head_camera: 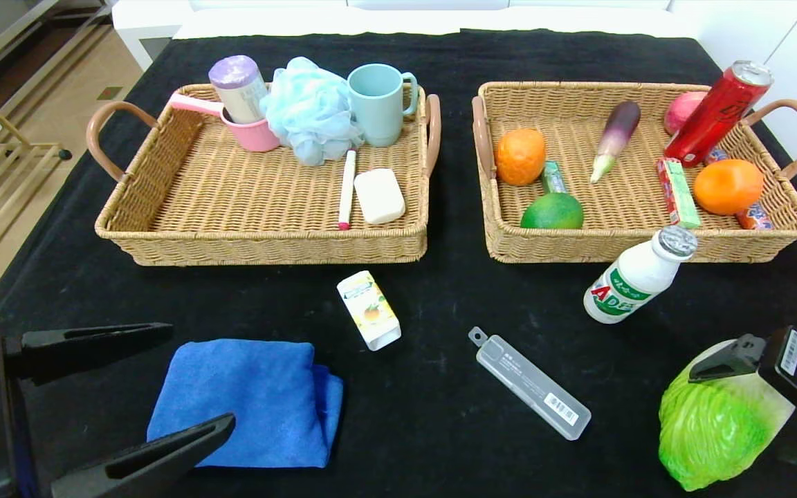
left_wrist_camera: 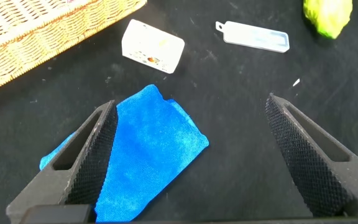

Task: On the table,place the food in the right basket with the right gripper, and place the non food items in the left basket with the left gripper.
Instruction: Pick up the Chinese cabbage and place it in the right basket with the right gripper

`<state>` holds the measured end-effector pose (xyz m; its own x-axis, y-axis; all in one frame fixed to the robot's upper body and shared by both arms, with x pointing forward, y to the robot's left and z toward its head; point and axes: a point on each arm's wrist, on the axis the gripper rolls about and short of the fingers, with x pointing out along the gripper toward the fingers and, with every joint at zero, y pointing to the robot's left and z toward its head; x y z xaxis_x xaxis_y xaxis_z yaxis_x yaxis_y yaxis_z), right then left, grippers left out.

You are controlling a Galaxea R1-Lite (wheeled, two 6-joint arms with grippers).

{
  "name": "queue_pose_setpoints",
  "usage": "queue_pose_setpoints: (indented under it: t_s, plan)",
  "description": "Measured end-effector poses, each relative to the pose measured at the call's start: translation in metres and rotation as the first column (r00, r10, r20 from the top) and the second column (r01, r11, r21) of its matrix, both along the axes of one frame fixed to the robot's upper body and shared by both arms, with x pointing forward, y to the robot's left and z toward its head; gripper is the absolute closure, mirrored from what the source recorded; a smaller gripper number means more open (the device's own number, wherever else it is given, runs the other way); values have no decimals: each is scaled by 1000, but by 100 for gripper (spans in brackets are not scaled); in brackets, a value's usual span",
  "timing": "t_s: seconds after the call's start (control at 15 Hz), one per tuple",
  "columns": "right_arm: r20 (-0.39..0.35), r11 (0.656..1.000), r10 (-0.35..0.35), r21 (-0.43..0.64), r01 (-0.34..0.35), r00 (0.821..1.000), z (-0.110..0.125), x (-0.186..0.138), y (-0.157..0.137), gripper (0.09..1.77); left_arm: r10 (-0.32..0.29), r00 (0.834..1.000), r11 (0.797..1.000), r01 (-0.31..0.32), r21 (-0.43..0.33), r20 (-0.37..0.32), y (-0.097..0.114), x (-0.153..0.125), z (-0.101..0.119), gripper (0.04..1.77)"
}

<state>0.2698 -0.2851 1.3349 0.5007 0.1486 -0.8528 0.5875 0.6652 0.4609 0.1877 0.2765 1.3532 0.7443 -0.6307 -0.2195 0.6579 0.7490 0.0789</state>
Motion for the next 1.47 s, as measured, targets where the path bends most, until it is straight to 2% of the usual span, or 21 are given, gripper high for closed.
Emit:
queue_pose_setpoints:
  t_s: [1.0,1.2,1.47]
  plan:
    - [-26,1000,-1,-7,1,1000,-16,8,2,15,-2,1000,1000,2,4,8,1,-2,0,9]
    - [-31,1000,0,-9,0,1000,-17,7,1,35,-3,1000,1000,3,7,6,1,-2,-1,9]
    - [-42,1000,3,-13,-3,999,-20,7,1,40,-3,1000,1000,3,8,4,1,-2,-2,9]
